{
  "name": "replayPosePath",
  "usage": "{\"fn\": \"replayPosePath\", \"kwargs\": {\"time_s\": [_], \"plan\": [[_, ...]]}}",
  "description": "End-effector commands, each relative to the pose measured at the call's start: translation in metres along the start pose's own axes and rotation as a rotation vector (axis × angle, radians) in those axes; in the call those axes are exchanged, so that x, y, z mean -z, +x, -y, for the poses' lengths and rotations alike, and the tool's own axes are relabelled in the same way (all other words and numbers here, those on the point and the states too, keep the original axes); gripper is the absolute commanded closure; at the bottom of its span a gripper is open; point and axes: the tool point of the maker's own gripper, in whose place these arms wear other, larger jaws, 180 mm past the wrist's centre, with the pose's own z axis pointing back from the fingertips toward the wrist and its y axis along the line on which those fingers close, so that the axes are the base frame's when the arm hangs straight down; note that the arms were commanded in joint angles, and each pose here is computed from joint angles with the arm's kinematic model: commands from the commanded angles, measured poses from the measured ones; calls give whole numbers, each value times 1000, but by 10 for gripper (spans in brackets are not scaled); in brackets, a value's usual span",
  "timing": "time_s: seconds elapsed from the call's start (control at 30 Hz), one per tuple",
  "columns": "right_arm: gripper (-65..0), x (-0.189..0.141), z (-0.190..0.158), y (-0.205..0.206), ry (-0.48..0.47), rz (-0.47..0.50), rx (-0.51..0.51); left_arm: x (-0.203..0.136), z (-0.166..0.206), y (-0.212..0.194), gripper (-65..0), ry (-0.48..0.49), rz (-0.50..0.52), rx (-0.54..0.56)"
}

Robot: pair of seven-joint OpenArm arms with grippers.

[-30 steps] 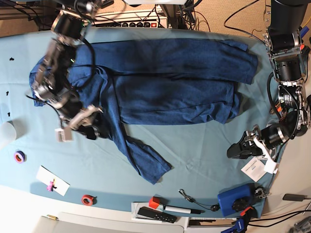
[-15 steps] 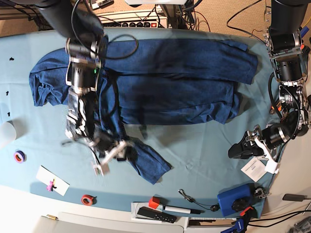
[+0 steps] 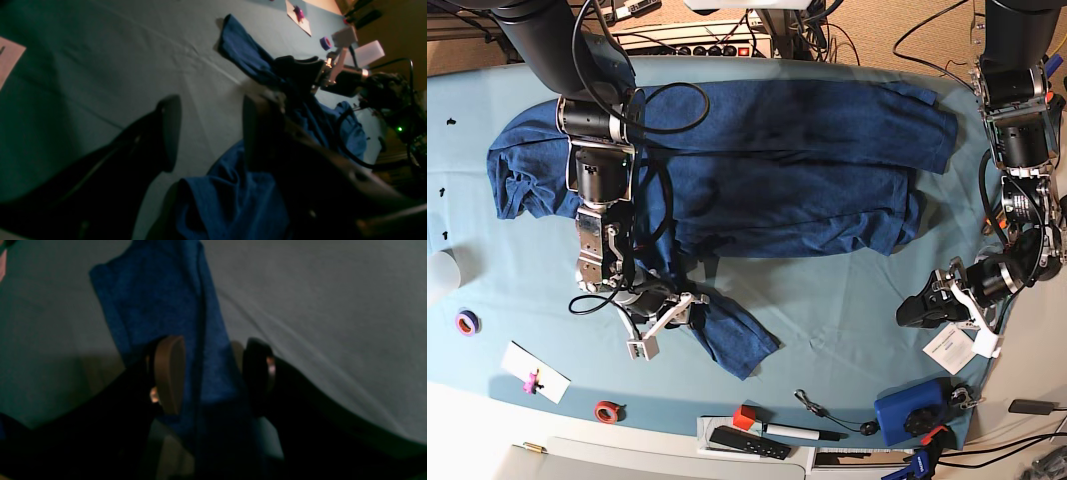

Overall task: Layout the t-shirt on the table in an organized manner, then fold the t-shirt properly
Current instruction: 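Carry the held sleeve with the right gripper over the shirt middle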

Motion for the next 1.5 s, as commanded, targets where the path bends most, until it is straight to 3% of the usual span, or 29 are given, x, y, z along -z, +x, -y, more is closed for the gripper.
{"fn": "replayPosePath", "kwargs": {"time_s": [0.0, 0.07, 0.2, 0.3, 0.47, 0.7, 0.9, 1.2, 1.47], "plan": [[-292, -1, -1, 15, 3, 22, -12, -5, 6, 28, -304, -17, 67, 37], [-269, -1, -1, 15, 4, 27, -11, -5, 6, 28, -304, -17, 67, 37], [0, -2, -15, 18, 83, 46, -29, -5, 6, 28, -304, -17, 67, 37], [0, -6, -35, 28, 192, 91, -36, -5, 6, 28, -304, -17, 67, 37], [0, -23, -51, 61, 243, 158, -29, -6, 5, 29, -301, -13, 65, 40], [0, -68, -95, 79, 333, 216, -118, -10, 1, 32, -300, 4, 65, 51], [0, -97, -147, 35, 451, 185, -169, -10, 2, 38, -300, 4, 73, 61], [0, -107, -241, -66, 660, -16, -301, -10, 3, 40, -300, 3, 75, 65], [0, -111, -280, -115, 741, -155, -432, -9, 3, 39, -300, 3, 69, 64]]}}
